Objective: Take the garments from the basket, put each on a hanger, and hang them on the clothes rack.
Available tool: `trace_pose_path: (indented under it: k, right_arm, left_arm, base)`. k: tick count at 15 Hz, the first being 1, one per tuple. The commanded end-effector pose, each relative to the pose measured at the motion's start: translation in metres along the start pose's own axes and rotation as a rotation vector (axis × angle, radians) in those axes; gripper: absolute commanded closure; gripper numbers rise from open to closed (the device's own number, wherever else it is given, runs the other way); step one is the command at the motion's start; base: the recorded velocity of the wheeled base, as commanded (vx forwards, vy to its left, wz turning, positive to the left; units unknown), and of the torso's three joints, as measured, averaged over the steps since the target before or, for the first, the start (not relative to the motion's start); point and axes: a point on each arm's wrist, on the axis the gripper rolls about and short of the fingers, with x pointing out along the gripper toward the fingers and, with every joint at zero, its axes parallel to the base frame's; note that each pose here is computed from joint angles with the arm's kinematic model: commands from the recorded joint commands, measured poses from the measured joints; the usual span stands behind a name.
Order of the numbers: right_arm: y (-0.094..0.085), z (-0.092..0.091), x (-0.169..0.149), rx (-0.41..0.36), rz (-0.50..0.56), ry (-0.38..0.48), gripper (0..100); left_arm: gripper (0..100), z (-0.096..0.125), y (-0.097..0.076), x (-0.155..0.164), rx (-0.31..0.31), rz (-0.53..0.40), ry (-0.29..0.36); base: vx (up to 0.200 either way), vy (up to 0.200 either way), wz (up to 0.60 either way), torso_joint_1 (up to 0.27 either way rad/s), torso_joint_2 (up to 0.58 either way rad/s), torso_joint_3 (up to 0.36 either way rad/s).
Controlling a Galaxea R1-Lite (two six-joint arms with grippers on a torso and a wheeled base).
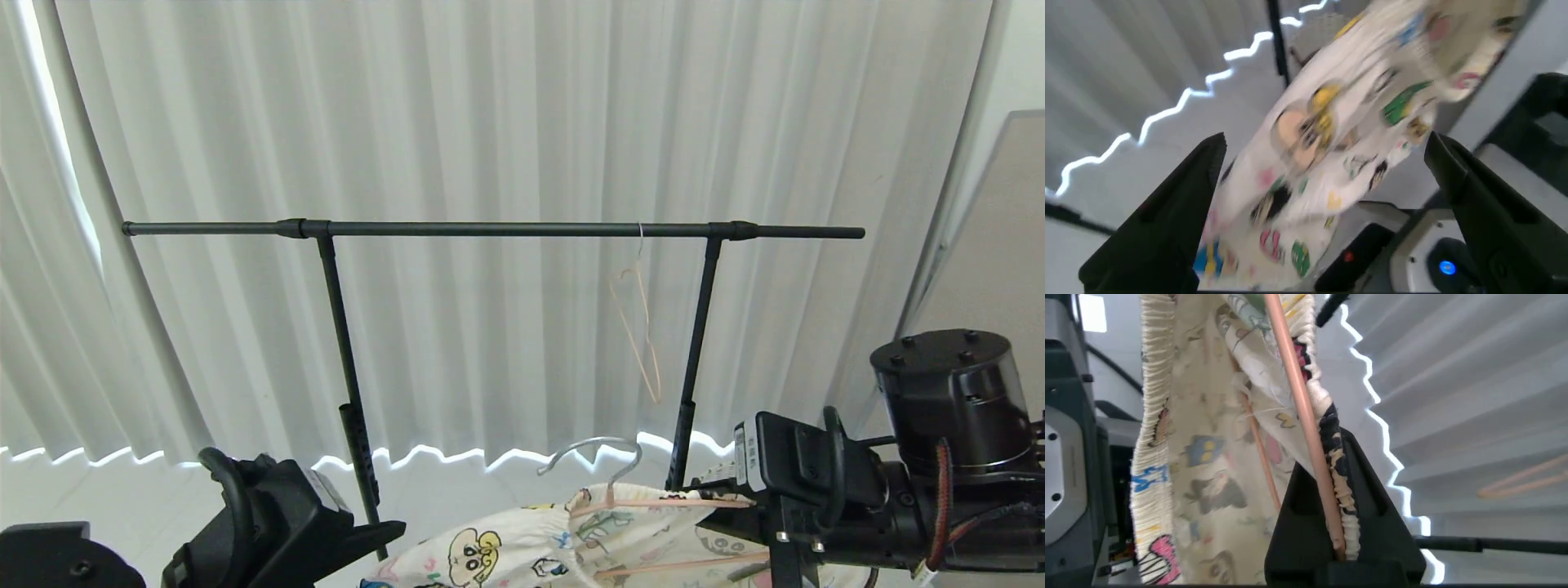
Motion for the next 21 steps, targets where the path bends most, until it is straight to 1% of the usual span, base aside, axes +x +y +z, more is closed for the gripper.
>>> trace_pose_path:
  k: [1, 2, 3, 4, 5, 7, 8, 9, 12, 13, 15, 18, 21]
  right_arm:
    - [-0.002, -0.001, -0.011, 0.009, -0.031, -0.015, 100]
    - [-0.002, -0.001, -0.013, 0.018, -0.037, -0.017, 100]
    - [-0.002, 0.001, -0.017, 0.046, -0.046, -0.03, 100]
    - [-0.002, 0.002, -0.018, 0.056, -0.047, -0.036, 100]
    - [-0.001, 0.005, -0.024, 0.066, -0.055, -0.057, 100]
    - [0.0, 0.007, -0.03, 0.057, -0.06, -0.08, 100]
    - [0.001, 0.008, -0.031, 0.054, -0.053, -0.088, 100]
    - [0.001, 0.009, -0.033, 0.05, -0.047, -0.099, 100]
    - [0.003, 0.011, -0.037, 0.043, -0.053, -0.112, 100]
    - [0.003, 0.011, -0.038, 0.042, -0.054, -0.115, 100]
    - [0.003, 0.011, -0.04, 0.043, -0.061, -0.118, 100]
    - [0.004, 0.008, -0.04, 0.05, -0.059, -0.105, 100]
    - [0.005, 0.006, -0.04, 0.053, -0.061, -0.103, 100]
  left_arm:
    - [0, -0.014, 0.014, -0.003, -0.027, 0.075, 0.026]
    - [0, -0.017, 0.016, -0.003, -0.026, 0.086, 0.035]
    - [0, -0.027, 0.026, -0.002, -0.049, 0.149, 0.073]
    - [0, -0.029, 0.03, -0.001, -0.06, 0.171, 0.083]
    - [0, -0.038, 0.04, 0.001, -0.072, 0.237, 0.135]
    - [0, -0.043, 0.051, 0.007, -0.063, 0.296, 0.192]
    - [0, -0.043, 0.054, 0.012, -0.066, 0.313, 0.212]
    - [0, -0.04, 0.057, 0.018, -0.072, 0.322, 0.226]
    - [0, -0.034, 0.058, 0.027, -0.074, 0.322, 0.223]
    - [100, -0.034, 0.058, 0.027, -0.074, 0.322, 0.22]
    - [100, -0.036, 0.061, 0.027, -0.085, 0.34, 0.224]
    - [100, -0.04, 0.077, 0.022, -0.148, 0.428, 0.234]
    - [100, -0.042, 0.08, 0.019, -0.159, 0.449, 0.231]
  base:
    - [0.0, 0.0, 0.0, 0.0, 0.0, 0.0]
    - [0.0, 0.0, 0.0, 0.0, 0.0, 0.0]
    - [0.0, 0.0, 0.0, 0.0, 0.0, 0.0]
    - [0.0, 0.0, 0.0, 0.0, 0.0, 0.0]
    - [0.0, 0.0, 0.0, 0.0, 0.0, 0.0]
    - [0.0, 0.0, 0.0, 0.0, 0.0, 0.0]
    - [0.0, 0.0, 0.0, 0.0, 0.0, 0.0]
    - [0.0, 0.0, 0.0, 0.0, 0.0, 0.0]
    - [0.0, 0.0, 0.0, 0.0, 0.0, 0.0]
    - [0.0, 0.0, 0.0, 0.0, 0.0, 0.0]
    - [0.0, 0.0, 0.0, 0.0, 0.0, 0.0]
    - [0.0, 0.0, 0.0, 0.0, 0.0, 0.0]
    - [0.0, 0.0, 0.0, 0.0, 0.0, 0.0]
